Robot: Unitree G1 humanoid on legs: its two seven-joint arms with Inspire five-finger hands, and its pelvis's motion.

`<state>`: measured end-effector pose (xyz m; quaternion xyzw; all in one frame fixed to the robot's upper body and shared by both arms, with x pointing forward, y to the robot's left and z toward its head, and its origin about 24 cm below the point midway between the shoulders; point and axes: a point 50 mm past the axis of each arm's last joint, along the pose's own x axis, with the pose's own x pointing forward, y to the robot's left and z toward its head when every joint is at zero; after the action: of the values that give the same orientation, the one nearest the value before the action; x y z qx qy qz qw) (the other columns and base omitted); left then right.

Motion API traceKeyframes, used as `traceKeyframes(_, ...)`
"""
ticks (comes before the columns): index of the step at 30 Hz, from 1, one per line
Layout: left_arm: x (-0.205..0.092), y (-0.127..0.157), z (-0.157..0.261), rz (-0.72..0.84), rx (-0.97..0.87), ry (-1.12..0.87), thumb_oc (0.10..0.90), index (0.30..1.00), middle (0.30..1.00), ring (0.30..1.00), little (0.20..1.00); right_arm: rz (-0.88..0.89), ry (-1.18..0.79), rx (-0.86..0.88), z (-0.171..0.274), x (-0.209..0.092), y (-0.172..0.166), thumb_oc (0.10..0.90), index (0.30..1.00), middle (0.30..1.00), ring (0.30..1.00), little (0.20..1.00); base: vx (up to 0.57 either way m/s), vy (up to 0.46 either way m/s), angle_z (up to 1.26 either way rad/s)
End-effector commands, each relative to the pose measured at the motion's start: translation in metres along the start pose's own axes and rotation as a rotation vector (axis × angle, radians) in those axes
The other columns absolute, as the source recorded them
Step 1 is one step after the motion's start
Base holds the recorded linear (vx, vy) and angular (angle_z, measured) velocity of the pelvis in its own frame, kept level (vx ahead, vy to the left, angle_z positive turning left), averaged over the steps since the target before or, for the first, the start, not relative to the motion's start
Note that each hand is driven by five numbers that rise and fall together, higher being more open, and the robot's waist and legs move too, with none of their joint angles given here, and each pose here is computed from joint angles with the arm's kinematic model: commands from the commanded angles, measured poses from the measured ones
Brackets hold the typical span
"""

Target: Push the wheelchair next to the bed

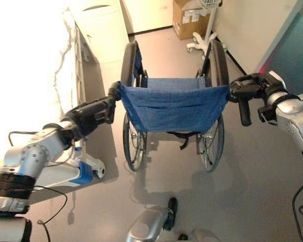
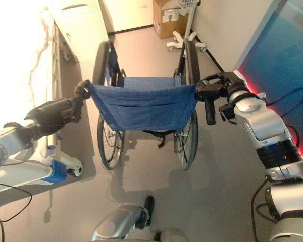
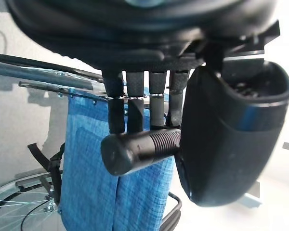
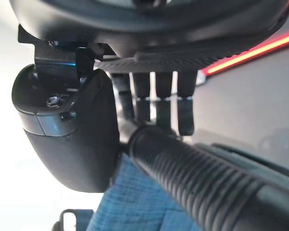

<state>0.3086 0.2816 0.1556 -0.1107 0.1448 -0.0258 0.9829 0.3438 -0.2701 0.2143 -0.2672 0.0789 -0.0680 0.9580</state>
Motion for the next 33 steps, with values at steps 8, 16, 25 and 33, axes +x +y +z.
traceKeyframes(8,-0.033,-0.048,0.099,-0.295,-0.032,-0.471,0.4,0.3,0.3,0.3,0.3,0.228,-0.374,0.033,0.095,-0.014,0.032,0.4,0.3,0.3,0.3,0.3,0.13,-0.361,0.65)
traceKeyframes(16,-0.03,-0.043,0.075,-0.318,-0.054,-0.459,0.4,0.3,0.3,0.3,0.3,0.212,-0.352,0.023,0.084,-0.009,0.046,0.4,0.3,0.3,0.3,0.3,0.07,-0.231,0.29)
traceKeyframes(25,-0.032,-0.027,0.065,-0.279,-0.085,-0.438,0.4,0.3,0.3,0.3,0.3,0.251,-0.327,0.007,0.083,-0.006,0.058,0.4,0.3,0.3,0.3,0.3,0.13,-0.125,0.13)
traceKeyframes(33,-0.027,-0.032,0.07,-0.292,-0.102,-0.415,0.4,0.3,0.3,0.3,0.3,0.242,-0.312,-0.007,0.074,-0.006,0.052,0.4,0.3,0.3,0.3,0.3,0.23,-0.023,0.14)
